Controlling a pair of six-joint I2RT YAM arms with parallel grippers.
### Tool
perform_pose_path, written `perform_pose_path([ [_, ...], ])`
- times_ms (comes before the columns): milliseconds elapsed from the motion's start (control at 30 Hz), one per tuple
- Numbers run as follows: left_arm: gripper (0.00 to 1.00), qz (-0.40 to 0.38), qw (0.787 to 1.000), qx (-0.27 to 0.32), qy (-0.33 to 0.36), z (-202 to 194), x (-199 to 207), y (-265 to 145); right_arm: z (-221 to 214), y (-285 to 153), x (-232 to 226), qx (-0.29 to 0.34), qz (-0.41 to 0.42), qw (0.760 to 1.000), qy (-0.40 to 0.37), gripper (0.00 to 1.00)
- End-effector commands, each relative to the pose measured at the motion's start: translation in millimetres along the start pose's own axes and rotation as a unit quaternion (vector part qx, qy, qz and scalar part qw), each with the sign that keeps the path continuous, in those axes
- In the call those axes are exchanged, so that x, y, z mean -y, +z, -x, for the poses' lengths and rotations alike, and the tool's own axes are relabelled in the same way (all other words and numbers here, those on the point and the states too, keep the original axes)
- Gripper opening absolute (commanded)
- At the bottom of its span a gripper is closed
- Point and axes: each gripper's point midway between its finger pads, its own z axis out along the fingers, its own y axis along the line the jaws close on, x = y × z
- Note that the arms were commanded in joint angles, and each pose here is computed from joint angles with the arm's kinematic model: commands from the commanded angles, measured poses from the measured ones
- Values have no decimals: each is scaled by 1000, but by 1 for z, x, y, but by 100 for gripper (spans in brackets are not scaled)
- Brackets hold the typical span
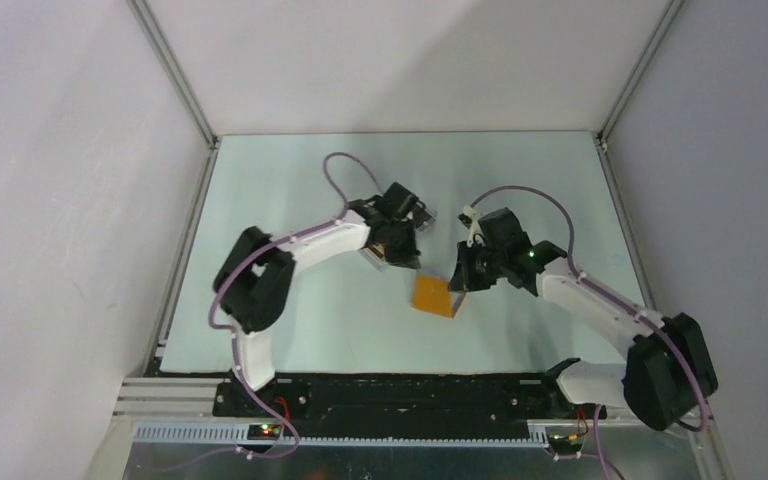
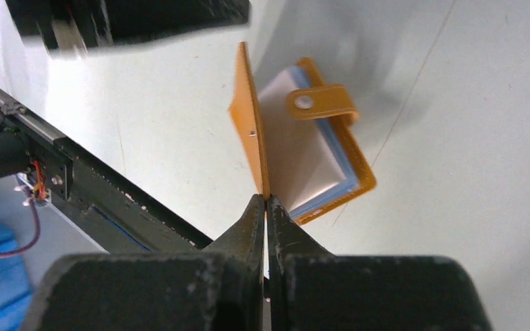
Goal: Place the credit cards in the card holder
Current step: Open the card holder at the center of the board.
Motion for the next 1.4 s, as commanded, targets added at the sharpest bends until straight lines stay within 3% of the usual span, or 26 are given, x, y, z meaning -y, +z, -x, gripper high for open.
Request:
perform_pose_path([
  [0, 15, -7, 992, 126, -22, 52, -14, -83, 13, -17, -7, 72, -45, 993, -77, 0],
  [200, 31, 0, 984, 174, -39, 52, -46, -131, 0, -28, -28, 130, -69, 978, -151, 0],
  [500, 37, 52, 977, 202, -44, 36, -86, -159, -25, -16, -44, 121, -95, 960, -235, 0],
  [600, 37, 60, 979, 192, -37, 31, -92, -157, -30, -15, -55, 127, -101, 949, -269, 0],
  [833, 39, 59, 984, 167, -33, 17, -97, -150, -55, -5, -71, 133, -147, 899, -390, 0],
  [967, 47, 33, 990, 140, -10, 6, -87, -146, -55, -6, -72, 133, -164, 897, -389, 0],
  [1167, 59, 19, 993, 117, -7, -6, -86, -142, -57, -12, -90, 143, -119, 898, -398, 0],
  [1367, 61, 7, 996, 87, -5, -21, -84, -130, -59, -17, -99, 117, -60, 923, -361, 41],
])
